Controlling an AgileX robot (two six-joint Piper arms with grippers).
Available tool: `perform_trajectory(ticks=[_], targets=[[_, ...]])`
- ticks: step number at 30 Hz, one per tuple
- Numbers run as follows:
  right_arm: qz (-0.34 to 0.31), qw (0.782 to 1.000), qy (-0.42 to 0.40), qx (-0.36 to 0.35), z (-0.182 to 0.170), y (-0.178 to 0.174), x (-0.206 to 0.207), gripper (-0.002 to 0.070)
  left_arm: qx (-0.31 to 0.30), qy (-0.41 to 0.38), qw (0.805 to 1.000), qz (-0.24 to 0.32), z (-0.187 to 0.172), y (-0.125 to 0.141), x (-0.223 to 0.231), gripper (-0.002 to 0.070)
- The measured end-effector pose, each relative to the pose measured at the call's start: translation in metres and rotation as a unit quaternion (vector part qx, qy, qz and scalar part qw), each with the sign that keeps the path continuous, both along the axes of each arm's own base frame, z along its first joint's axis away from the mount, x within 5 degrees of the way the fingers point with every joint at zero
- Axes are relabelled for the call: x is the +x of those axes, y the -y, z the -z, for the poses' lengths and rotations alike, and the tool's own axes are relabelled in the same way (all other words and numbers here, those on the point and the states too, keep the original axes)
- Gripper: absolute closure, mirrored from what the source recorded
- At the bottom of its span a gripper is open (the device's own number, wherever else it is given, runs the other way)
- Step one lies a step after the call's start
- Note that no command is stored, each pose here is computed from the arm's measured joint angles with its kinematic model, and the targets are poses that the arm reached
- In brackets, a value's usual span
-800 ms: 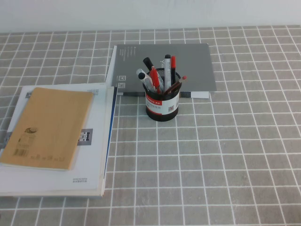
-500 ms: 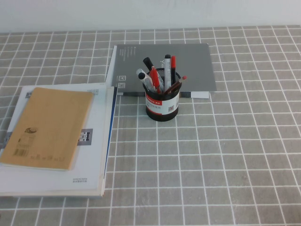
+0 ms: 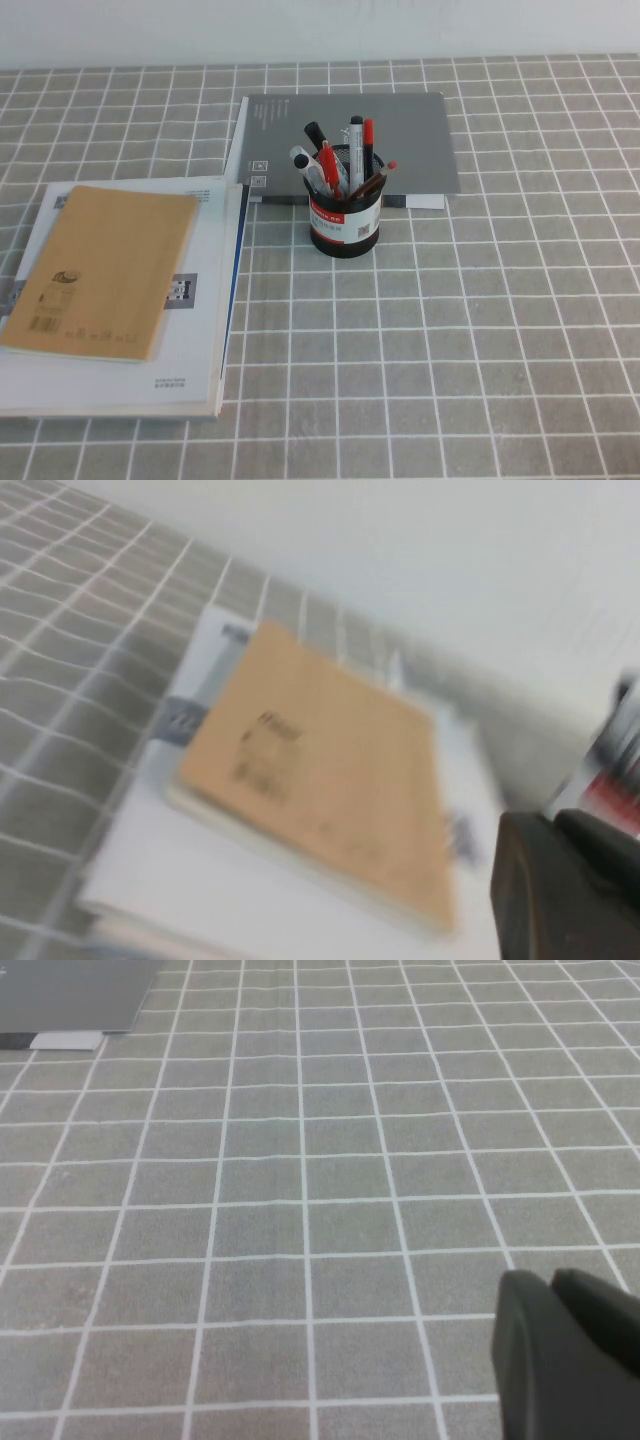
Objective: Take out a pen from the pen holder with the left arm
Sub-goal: 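Take a marker out of the pen holder and lay it on the table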
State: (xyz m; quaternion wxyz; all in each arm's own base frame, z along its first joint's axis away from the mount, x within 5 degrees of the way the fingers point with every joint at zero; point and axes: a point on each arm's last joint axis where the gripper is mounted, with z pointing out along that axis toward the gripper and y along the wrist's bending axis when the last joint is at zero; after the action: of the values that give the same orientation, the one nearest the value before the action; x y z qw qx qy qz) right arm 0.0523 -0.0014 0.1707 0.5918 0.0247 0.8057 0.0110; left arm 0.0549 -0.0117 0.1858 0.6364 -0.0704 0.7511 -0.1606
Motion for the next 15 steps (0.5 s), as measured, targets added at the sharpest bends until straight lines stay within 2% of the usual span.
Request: perform_trajectory(ticks=[2,5,15], targets=[[0.0,1.0,0.0,0.0,0.0,0.0,0.0,0.0689,-0.083,0.021,0.996,-0.011,-0.006,0.0,0.001,0.0678],[0.0,1.0,0.0,0.0,0.0,0.0,0.0,0.0689,-0.137,0.038,0.99,-0.021,-0.01,-0.002,0.001,0.0678],[0.0,1.0,0.0,0.0,0.0,0.0,0.0,0.0689,-0.162,0.055,0.985,-0.032,-0.014,-0.004,0.001,0.0678]])
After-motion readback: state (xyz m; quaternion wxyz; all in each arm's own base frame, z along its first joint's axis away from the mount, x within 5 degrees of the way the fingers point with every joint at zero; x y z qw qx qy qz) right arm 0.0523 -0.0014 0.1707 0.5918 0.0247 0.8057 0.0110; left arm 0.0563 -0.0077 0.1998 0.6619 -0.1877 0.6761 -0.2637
